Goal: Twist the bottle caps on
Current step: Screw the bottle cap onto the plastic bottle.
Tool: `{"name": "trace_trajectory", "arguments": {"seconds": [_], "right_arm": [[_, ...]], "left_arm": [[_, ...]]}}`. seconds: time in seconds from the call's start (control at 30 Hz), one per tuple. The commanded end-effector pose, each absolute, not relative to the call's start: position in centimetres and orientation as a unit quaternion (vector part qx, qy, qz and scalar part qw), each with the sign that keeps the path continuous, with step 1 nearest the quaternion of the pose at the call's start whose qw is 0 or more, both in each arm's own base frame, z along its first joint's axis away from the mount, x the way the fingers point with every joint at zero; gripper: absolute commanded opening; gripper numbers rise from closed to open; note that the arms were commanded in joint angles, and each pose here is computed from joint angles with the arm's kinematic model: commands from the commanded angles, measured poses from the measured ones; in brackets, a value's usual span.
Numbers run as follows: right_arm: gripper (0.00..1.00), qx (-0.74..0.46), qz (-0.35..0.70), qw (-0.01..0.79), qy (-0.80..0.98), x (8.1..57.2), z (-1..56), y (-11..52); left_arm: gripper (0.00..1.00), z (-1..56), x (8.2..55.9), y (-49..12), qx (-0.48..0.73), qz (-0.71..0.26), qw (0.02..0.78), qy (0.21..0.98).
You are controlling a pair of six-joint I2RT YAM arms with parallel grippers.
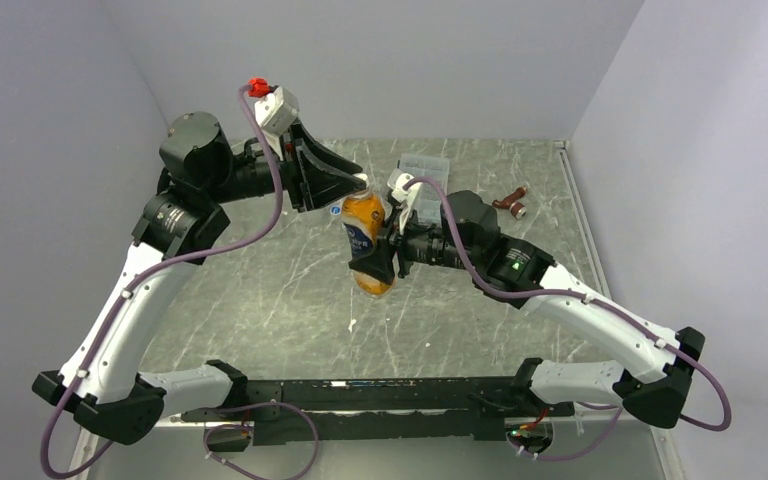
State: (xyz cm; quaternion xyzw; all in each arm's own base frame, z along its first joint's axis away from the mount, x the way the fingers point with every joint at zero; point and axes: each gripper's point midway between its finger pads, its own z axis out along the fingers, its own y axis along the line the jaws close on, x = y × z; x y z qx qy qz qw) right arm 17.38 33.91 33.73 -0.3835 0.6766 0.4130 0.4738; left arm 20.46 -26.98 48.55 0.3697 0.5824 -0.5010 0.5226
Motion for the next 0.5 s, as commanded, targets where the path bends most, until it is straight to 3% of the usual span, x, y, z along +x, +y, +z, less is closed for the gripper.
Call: {"name": "trace_trajectory", "arguments": {"seconds": [0.0,0.47], "right_arm": [[0.15,-0.367,0.482,0.519,0.603,17.3,40.7,34.5],[0.14,-0.385,0.507,0.521,0.569,16.6,42.1,34.2]], "left_arm": [[0.19,48.0,19.4,-27.2,0.393,-0.509,0.511,0.57],[0.16,47.8,19.1,-27.4,0.404,-0.518,0.487,0.576]]}}
